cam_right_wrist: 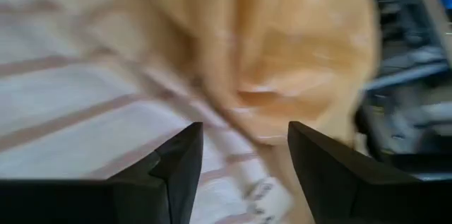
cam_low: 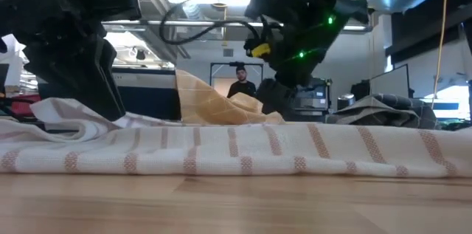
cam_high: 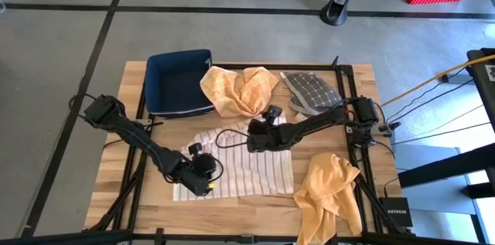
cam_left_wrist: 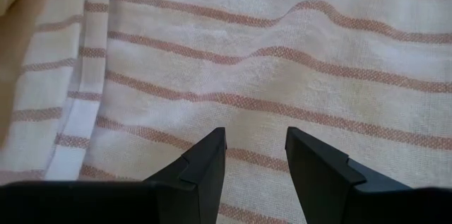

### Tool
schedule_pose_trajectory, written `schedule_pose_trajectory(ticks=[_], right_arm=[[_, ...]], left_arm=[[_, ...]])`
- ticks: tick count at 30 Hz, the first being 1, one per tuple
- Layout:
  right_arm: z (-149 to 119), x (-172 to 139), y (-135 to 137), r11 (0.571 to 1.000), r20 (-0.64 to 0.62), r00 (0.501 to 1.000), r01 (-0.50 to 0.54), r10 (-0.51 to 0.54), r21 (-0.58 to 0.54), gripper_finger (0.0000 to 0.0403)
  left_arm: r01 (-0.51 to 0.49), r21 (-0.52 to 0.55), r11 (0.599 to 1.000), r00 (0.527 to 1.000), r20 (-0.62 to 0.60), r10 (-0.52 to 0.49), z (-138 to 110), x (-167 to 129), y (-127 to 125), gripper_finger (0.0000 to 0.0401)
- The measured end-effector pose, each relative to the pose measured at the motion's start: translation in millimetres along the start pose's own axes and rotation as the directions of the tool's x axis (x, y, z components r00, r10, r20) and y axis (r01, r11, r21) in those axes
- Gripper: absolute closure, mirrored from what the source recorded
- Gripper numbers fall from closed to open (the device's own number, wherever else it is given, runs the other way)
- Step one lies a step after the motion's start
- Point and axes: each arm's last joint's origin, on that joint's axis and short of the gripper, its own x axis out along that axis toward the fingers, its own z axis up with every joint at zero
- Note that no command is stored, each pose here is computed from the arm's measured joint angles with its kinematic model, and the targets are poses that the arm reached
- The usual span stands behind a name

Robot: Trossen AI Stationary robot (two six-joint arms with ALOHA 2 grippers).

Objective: Fold towel
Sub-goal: Fold the white towel

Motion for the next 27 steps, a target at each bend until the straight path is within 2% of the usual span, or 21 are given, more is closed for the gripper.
schedule_pose_trajectory(ticks=[2,4,7,9,12,15,20,23,25,27], right_arm=[[5,-12,3,0.994,-0.026,0.994,-0.106,0.105,-0.019,0.0194],[10,-28,5,0.966,-0.051,0.965,-0.259,0.257,-0.027,0.0194],[9,-49,17,0.858,-0.09,0.856,-0.512,0.509,-0.024,0.0194],[4,-58,28,0.796,-0.115,0.792,-0.605,0.599,-0.022,0.0194],[-5,-65,44,0.766,-0.087,0.764,-0.643,0.639,-0.021,0.0194],[-18,-63,53,0.779,-0.043,0.778,-0.628,0.627,0.0,0.0194],[-33,-50,56,0.79,-0.007,0.792,-0.608,0.61,0.084,0.0194],[-37,-45,56,0.786,0.008,0.791,-0.61,0.612,0.098,0.0194],[-39,-44,55,0.786,0.009,0.791,-0.61,0.612,0.102,0.0194],[-39,-44,55,0.781,0.006,0.786,-0.616,0.619,0.101,0.0194]], left_arm=[[0.001,-0.001,1.0,1.0,0.001,-0.001,0,0,0,0.026],[0.001,-0.001,1.0,1.0,0.001,-0.001,1,0,0,0.026],[0.004,0.005,1.0,1.0,-0.002,-0.004,5,-4,-2,0.026],[-0.004,0.033,0.999,1.0,-0.01,0.004,9,-7,-1,0.026],[-0.021,0.054,0.998,1.0,-0.005,0.021,17,-9,2,0.026],[-0.073,0.056,0.996,0.997,0.021,0.072,26,-3,10,0.026],[-0.141,-0.065,0.988,0.99,-0.002,0.142,40,11,32,0.026],[-0.112,-0.13,0.985,0.992,-0.067,0.104,47,19,44,0.026],[-0.076,-0.138,0.987,0.99,-0.128,0.059,49,25,51,0.026],[-0.087,-0.125,0.988,0.981,-0.184,0.063,48,29,59,0.026]])
